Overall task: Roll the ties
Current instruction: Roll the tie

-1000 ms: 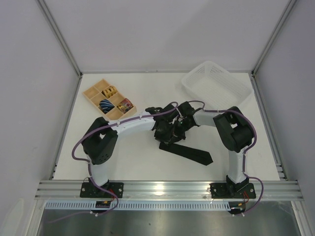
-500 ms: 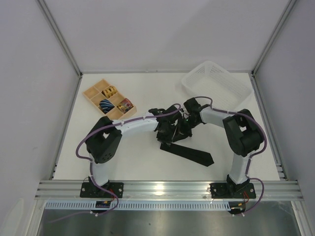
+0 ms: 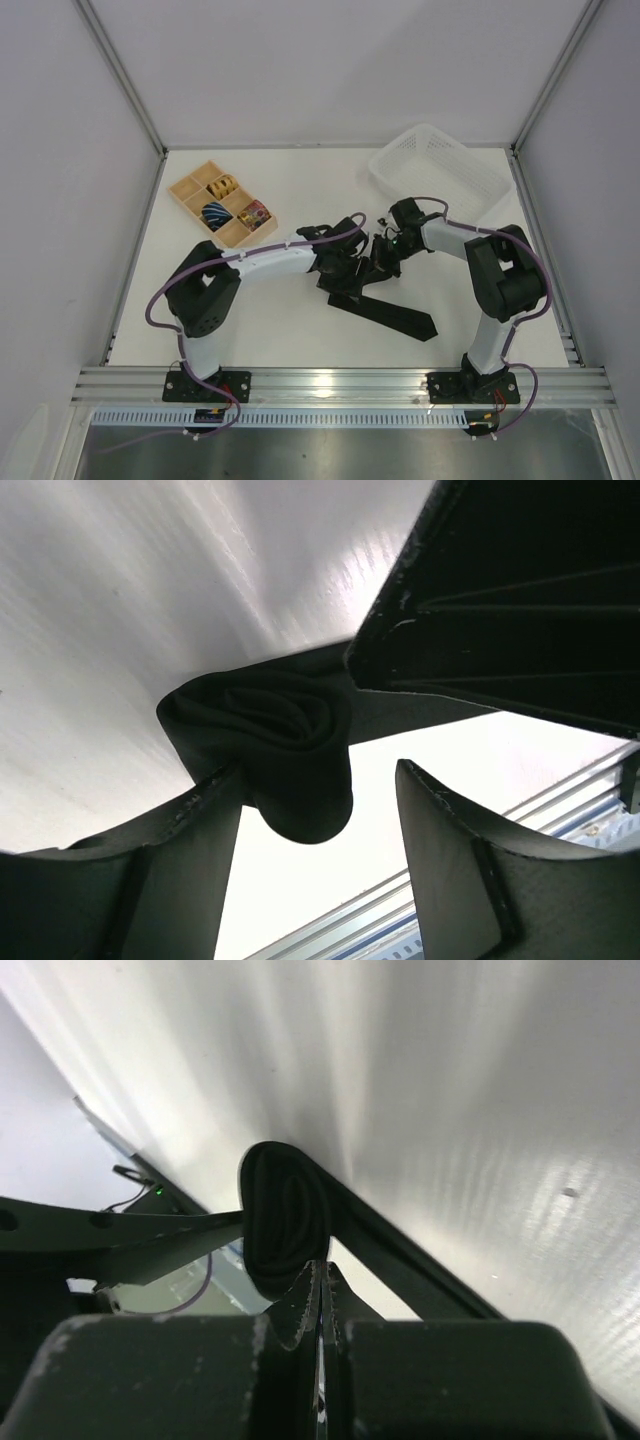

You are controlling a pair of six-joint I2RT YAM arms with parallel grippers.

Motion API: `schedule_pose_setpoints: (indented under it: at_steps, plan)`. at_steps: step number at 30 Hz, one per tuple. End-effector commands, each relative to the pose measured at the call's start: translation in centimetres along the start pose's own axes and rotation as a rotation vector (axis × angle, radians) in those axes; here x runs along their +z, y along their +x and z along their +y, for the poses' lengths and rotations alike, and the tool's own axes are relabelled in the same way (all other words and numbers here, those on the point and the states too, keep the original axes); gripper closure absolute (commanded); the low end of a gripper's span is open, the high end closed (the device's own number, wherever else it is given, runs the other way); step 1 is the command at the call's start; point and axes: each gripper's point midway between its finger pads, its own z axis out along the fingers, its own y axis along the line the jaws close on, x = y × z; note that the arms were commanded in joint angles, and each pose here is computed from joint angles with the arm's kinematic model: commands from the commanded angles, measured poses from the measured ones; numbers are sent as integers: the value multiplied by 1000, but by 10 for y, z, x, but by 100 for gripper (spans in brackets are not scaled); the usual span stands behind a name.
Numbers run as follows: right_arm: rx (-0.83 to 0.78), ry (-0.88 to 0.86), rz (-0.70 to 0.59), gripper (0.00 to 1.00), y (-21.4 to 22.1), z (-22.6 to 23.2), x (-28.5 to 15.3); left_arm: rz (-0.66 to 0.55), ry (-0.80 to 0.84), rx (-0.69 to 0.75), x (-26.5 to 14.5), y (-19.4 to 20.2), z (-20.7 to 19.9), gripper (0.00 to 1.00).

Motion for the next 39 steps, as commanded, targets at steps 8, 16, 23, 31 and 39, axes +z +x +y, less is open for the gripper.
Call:
schedule_pose_setpoints:
  at_steps: [8, 16, 23, 31, 39]
  plan:
    - [-39, -290, 143, 100, 5, 51, -6, -13, 88, 39, -4, 8, -14, 24]
    - [-51, -289, 224, 100, 13, 51, 10, -8, 94, 48, 0, 9, -14, 23]
    - [-74, -252, 209, 100, 16, 41, 11, 2, 90, 52, 3, 7, -15, 23]
    - [-126, -334, 157, 100, -3, 62, -7, 4, 91, 49, 3, 7, -15, 23]
    - [-172, -342, 225, 100, 15, 64, -3, 2, 82, 56, 3, 7, -13, 23]
